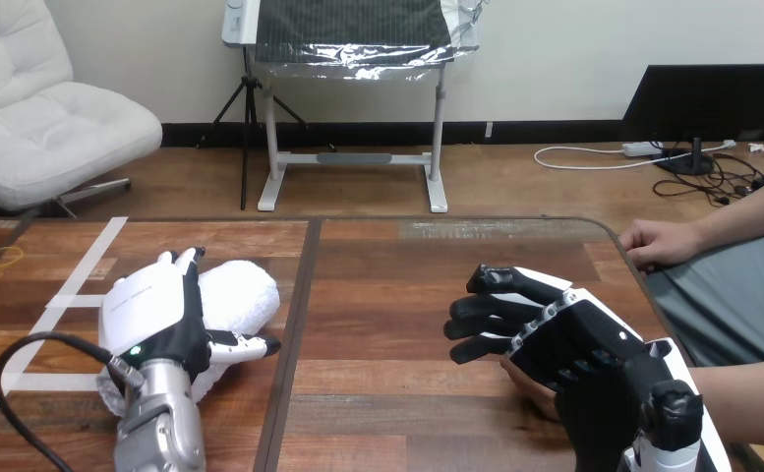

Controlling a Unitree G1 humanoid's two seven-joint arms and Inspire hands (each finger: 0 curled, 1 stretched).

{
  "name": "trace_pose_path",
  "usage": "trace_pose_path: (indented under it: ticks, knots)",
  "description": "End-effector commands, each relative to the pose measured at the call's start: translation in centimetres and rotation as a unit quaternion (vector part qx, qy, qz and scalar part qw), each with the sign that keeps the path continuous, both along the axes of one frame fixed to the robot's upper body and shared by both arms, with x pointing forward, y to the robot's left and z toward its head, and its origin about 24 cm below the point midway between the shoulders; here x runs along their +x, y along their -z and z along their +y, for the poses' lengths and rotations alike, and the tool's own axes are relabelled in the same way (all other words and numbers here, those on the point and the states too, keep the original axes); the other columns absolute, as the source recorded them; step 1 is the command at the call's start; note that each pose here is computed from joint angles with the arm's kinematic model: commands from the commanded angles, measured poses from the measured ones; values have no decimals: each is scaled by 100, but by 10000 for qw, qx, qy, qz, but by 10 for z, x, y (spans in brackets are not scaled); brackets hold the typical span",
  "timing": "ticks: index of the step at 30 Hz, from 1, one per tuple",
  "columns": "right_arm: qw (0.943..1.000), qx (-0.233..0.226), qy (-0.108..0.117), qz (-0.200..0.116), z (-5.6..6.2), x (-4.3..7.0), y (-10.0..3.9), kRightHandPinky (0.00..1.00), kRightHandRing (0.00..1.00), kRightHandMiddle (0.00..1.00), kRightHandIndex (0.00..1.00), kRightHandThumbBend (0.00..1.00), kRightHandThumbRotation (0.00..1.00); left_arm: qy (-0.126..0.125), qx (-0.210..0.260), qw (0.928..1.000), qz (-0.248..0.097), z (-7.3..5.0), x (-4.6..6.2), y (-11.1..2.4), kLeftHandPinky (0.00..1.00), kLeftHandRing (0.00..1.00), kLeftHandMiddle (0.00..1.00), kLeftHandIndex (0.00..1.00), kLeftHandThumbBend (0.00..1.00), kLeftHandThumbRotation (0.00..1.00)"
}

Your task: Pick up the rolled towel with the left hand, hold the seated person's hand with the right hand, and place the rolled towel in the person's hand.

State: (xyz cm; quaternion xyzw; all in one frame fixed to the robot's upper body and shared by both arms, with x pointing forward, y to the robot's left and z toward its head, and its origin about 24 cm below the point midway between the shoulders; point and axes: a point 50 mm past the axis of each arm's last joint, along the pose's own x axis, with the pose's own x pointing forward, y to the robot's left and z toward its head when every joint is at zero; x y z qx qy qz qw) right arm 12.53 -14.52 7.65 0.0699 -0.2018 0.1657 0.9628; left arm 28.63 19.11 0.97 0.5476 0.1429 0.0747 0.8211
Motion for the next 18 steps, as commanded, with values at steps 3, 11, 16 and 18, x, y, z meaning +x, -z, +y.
trace_pose_path:
  ticks: [3,11,16,18]
  knots:
    - [9984,193,24,-536,0,8,-17,57,65,68,71,83,100,199,171,9994,-206,-7,25,-21,98,95,95,91,99,31]
    - [9983,210,1,-552,0,8,-18,57,65,68,71,84,100,149,187,9997,-15,-7,30,-18,91,92,93,90,97,25]
    - [9980,216,16,-602,0,8,-19,56,65,68,71,84,100,93,157,9997,150,-7,34,-15,87,91,93,90,96,23]
    - [9978,217,18,-620,0,8,-19,56,65,68,71,84,100,67,146,9996,216,-7,36,-14,87,90,93,90,96,22]
